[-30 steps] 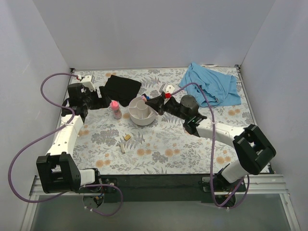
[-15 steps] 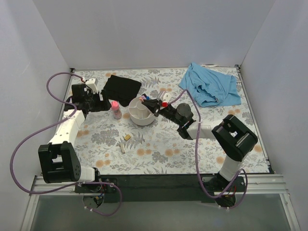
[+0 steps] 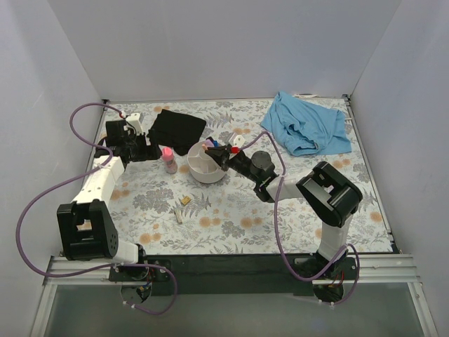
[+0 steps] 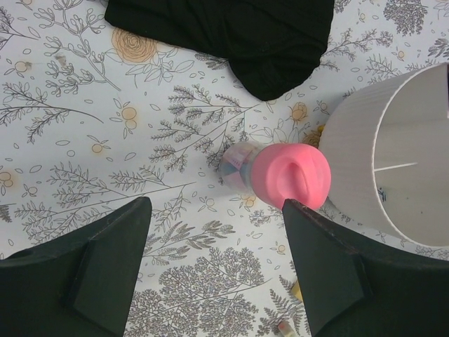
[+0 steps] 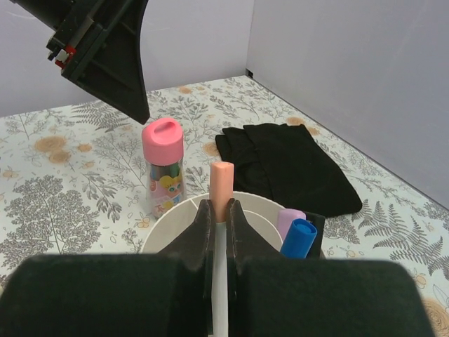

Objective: Sort the stationery into containers
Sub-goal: Place the pen in the storage box, then pick up the stationery from the center of the board.

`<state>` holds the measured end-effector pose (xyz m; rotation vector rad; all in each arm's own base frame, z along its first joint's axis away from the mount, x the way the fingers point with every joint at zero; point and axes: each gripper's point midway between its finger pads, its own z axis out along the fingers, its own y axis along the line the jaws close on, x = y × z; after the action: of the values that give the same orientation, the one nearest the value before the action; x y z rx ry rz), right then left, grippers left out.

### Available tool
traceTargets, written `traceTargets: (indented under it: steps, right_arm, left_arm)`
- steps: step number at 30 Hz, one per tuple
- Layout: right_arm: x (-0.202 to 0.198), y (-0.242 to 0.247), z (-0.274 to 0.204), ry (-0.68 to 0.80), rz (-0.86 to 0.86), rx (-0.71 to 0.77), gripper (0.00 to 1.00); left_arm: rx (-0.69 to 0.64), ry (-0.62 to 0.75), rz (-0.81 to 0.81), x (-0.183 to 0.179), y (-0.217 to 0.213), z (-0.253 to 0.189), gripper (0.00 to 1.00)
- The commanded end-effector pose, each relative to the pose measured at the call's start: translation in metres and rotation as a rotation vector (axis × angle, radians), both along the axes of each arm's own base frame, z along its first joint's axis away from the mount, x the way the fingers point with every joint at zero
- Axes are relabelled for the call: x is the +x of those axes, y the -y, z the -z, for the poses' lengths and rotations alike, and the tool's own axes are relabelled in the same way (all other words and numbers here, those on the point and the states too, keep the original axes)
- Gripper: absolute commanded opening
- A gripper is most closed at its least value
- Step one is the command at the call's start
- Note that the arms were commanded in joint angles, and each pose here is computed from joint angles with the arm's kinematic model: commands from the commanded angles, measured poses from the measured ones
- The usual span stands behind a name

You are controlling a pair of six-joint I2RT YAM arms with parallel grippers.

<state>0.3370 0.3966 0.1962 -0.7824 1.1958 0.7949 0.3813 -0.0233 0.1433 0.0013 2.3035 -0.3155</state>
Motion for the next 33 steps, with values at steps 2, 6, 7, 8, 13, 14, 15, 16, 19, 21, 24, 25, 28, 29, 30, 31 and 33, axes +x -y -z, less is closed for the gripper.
traceTargets:
  steps: [2, 6, 7, 8, 13, 14, 15, 16, 19, 21, 24, 25, 28, 29, 30, 31, 33]
  right_arm:
    - [0.002, 0.006, -0.076, 0.207, 0.012, 0.214, 0.01]
    - [0.002, 0.012, -0.078, 0.240, 0.038, 0.203, 0.22]
    - [0.003, 0.014, -0.078, 0.256, 0.049, 0.193, 0.30]
    - [0.003, 0.016, -0.076, 0.254, 0.058, 0.181, 0.34]
    - [0.002, 0.024, -0.086, 0.263, 0.082, 0.138, 0.40]
    - [0.001, 0.026, -0.090, 0.255, 0.086, 0.122, 0.40]
    - [0.001, 0.027, -0.091, 0.248, 0.090, 0.109, 0.40]
    - [0.003, 0.028, -0.094, 0.239, 0.099, 0.100, 0.40]
    - [0.024, 0.041, -0.102, 0.104, 0.196, 0.057, 0.40]
    - [0.047, 0.054, -0.089, -0.119, 0.293, 0.022, 0.39]
    - [0.074, 0.084, -0.055, -0.379, 0.380, -0.020, 0.37]
    - [0.084, 0.101, -0.040, -0.455, 0.418, -0.065, 0.35]
    - [0.091, 0.117, -0.013, -0.580, 0.395, -0.143, 0.34]
    - [0.094, 0.120, -0.001, -0.612, 0.397, -0.170, 0.34]
    - [0.092, 0.125, 0.012, -0.663, 0.397, -0.214, 0.35]
    - [0.094, 0.128, 0.018, -0.688, 0.376, -0.235, 0.35]
    - [0.101, 0.132, 0.032, -0.740, 0.373, -0.262, 0.40]
  left_arm:
    - [0.028, 0.050, -0.001, 0.006, -0.004, -0.018, 0.76]
    - [0.032, 0.056, -0.002, 0.006, -0.004, -0.020, 0.76]
    - [0.033, 0.060, -0.003, 0.005, -0.005, -0.020, 0.76]
    - [0.031, 0.068, -0.003, 0.006, -0.004, -0.022, 0.76]
    - [0.007, 0.096, 0.018, 0.007, 0.002, -0.028, 0.76]
    - [0.001, 0.113, 0.034, 0.007, 0.004, -0.033, 0.76]
    - [-0.010, 0.132, 0.054, 0.008, 0.008, -0.040, 0.76]
    - [-0.022, 0.142, 0.069, 0.008, 0.011, -0.045, 0.76]
    - [-0.068, 0.179, 0.136, 0.003, 0.025, -0.062, 0.74]
    - [-0.097, 0.198, 0.182, -0.005, 0.036, -0.070, 0.65]
    - [-0.126, 0.215, 0.300, -0.022, 0.055, -0.071, 0.16]
    - [-0.130, 0.217, 0.310, -0.023, 0.058, -0.069, 0.00]
    - [-0.153, 0.244, 0.357, -0.018, 0.067, -0.074, 0.00]
    - [-0.155, 0.267, 0.369, -0.013, 0.068, -0.086, 0.00]
    - [-0.163, 0.263, 0.390, -0.011, 0.071, -0.087, 0.00]
    - [-0.174, 0.236, 0.402, -0.007, 0.073, -0.080, 0.00]
    - [-0.189, 0.215, 0.415, -0.001, 0.075, -0.085, 0.00]
